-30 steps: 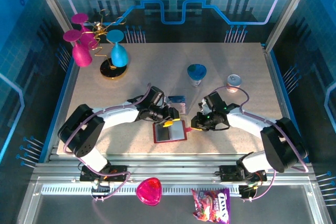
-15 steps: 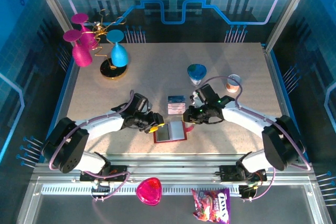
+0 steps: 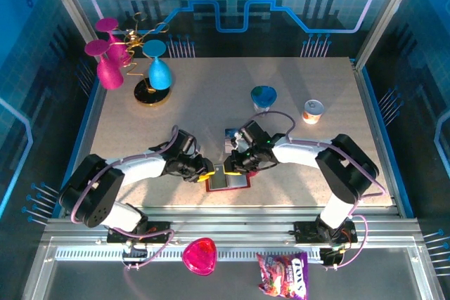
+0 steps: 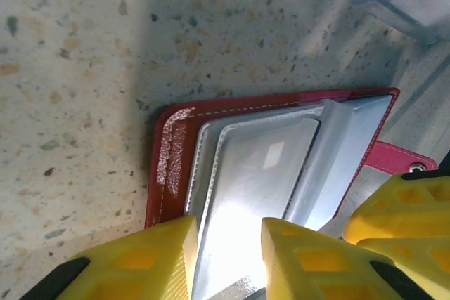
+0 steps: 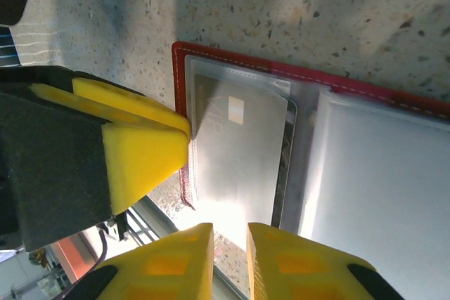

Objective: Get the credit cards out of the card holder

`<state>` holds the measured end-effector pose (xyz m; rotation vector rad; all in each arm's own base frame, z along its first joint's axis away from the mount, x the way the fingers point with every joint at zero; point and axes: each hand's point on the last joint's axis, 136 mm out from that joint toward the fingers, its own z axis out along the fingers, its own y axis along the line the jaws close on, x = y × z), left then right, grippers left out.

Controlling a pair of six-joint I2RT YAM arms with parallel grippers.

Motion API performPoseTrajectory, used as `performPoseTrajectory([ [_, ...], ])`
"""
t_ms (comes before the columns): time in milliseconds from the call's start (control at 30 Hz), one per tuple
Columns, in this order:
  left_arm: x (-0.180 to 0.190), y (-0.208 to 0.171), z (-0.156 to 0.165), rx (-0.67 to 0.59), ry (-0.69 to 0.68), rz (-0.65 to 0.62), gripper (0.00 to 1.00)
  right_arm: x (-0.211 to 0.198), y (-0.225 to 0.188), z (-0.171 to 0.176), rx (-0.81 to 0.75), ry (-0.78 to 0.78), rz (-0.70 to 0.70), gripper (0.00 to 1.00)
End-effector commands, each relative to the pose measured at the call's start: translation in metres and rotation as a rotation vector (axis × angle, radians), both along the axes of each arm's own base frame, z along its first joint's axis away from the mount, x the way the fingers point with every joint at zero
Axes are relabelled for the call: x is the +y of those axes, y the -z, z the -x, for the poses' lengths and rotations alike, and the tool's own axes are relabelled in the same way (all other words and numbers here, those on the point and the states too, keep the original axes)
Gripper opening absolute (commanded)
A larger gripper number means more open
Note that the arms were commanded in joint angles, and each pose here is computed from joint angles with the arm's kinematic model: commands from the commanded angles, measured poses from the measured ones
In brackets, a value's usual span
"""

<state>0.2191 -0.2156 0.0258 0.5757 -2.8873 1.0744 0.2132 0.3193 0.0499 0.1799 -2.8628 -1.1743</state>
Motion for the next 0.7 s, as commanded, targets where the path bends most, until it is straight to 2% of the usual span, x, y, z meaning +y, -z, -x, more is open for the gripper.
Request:
performPoseTrajectory([
  [0, -0.004, -0.002, -0.004, -0.013, 0.030, 0.019, 0.29, 0.010, 0.000, -0.003, 0.004, -0.004, -0.026, 0.19],
  [400, -0.007, -0.007, -0.011, -0.023, 0.033, 0.019, 0.29, -0.026, 0.039, 0.007, 0.039, -0.007, 0.178, 0.20],
  [667, -0.013, -0.026, -0.017, -0.058, 0.039, 0.055, 0.28, -0.026, 0.032, 0.004, 0.022, 0.004, 0.162, 0.22],
])
